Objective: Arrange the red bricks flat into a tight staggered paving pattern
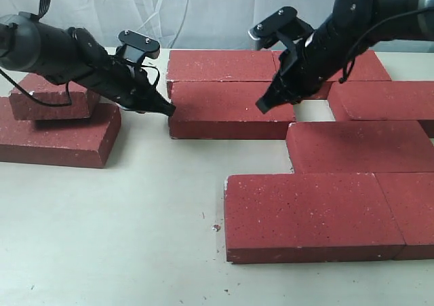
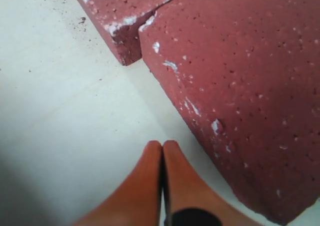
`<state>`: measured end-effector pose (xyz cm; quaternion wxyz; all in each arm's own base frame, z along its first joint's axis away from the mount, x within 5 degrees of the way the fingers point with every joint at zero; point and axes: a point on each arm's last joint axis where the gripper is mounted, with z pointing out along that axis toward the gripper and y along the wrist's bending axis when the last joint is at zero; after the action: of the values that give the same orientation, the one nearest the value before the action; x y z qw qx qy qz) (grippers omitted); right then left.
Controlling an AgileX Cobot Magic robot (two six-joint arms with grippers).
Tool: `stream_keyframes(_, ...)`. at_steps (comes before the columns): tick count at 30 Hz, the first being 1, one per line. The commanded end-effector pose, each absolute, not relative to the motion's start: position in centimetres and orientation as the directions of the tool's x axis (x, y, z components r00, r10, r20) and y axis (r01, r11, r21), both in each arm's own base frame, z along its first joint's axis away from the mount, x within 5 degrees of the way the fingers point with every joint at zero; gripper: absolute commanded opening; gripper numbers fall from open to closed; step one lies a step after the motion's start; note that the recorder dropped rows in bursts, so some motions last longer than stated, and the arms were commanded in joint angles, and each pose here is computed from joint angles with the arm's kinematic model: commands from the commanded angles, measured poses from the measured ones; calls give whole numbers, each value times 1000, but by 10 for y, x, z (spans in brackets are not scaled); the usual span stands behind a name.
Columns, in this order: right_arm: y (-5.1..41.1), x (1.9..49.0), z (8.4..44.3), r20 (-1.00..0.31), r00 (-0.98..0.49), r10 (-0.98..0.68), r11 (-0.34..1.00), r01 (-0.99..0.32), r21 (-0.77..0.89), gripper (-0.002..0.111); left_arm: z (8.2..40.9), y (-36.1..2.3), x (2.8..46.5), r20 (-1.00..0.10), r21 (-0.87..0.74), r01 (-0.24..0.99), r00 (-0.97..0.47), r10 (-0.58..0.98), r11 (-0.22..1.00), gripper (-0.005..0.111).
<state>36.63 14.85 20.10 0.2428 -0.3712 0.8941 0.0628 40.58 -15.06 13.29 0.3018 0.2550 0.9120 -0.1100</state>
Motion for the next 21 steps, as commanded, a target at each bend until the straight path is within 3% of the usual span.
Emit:
stream_keyframes(1,133,345,208,-472,-553,-687,685,-709,-166,-1,127,-151,407,-596,-75,528,-703,387,846,0)
stream_keyframes(10,123,346,209,-417,-506,-755,631,-733,-254,-1,105,-169,413,-562,-95,569,-708,428,817,0)
stream_keyframes(16,85,358,210,-443,-633,-635,762,-607,-225,-1,98,-191,407,-568,-78,609,-678,467,790,0)
stream_keyframes(21,79,360,210,-448,-650,-614,780,-588,-215,-1,88,-205,405,-555,-87,634,-671,491,768,0)
